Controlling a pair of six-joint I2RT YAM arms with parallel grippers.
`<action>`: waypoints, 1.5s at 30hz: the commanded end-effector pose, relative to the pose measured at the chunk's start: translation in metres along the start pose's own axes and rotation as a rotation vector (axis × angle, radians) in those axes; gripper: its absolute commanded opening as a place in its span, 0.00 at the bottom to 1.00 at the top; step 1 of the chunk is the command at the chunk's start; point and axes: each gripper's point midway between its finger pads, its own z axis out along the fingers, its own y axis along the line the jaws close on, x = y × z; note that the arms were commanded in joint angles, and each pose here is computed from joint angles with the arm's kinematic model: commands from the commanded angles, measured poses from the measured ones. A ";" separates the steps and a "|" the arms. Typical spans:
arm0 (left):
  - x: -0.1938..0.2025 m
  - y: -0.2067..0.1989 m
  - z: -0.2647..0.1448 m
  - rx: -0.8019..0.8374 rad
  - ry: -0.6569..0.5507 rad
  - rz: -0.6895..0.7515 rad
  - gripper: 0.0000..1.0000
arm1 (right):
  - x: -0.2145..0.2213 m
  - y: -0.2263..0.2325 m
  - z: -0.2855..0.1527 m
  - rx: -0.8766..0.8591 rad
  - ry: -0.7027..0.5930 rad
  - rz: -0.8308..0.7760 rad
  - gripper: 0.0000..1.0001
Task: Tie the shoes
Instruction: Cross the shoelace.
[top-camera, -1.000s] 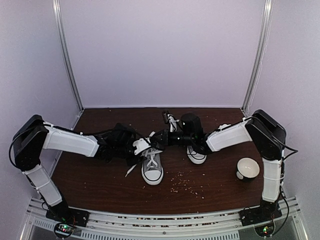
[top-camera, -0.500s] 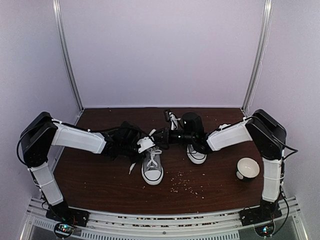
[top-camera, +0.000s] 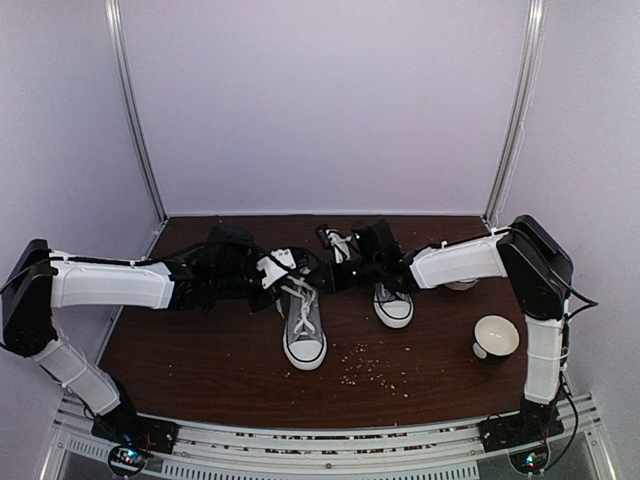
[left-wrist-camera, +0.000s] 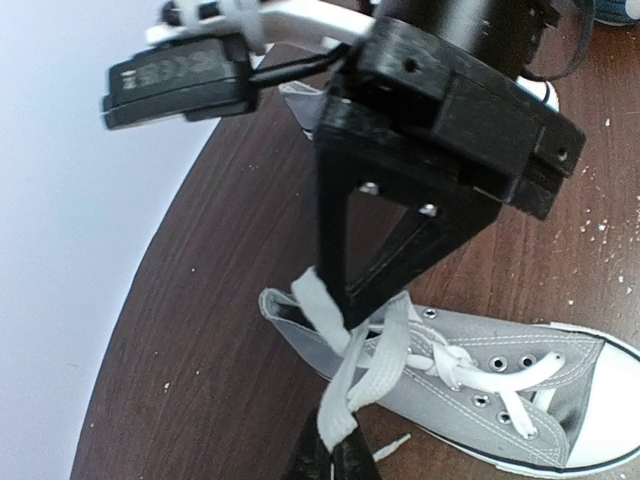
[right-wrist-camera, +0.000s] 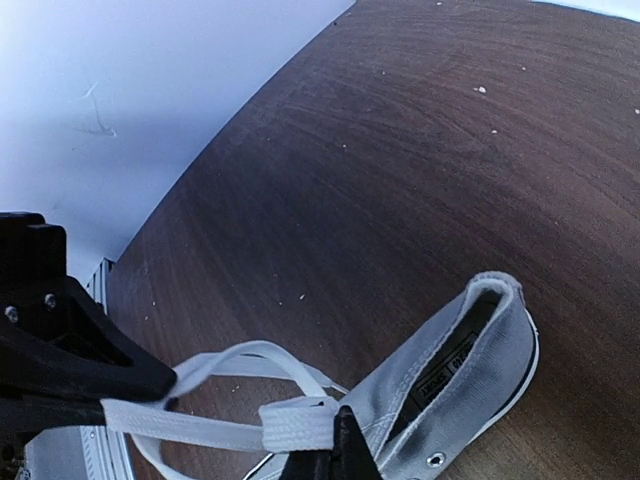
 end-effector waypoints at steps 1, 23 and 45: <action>-0.017 -0.004 -0.003 0.029 -0.067 -0.020 0.00 | 0.026 0.013 0.000 -0.040 0.186 -0.134 0.00; -0.025 -0.011 -0.001 0.075 -0.100 -0.045 0.00 | 0.030 -0.011 -0.054 0.050 0.333 -0.253 0.57; -0.029 -0.008 0.009 0.085 -0.089 -0.192 0.00 | 0.022 0.069 -0.054 0.076 -0.343 -0.714 0.32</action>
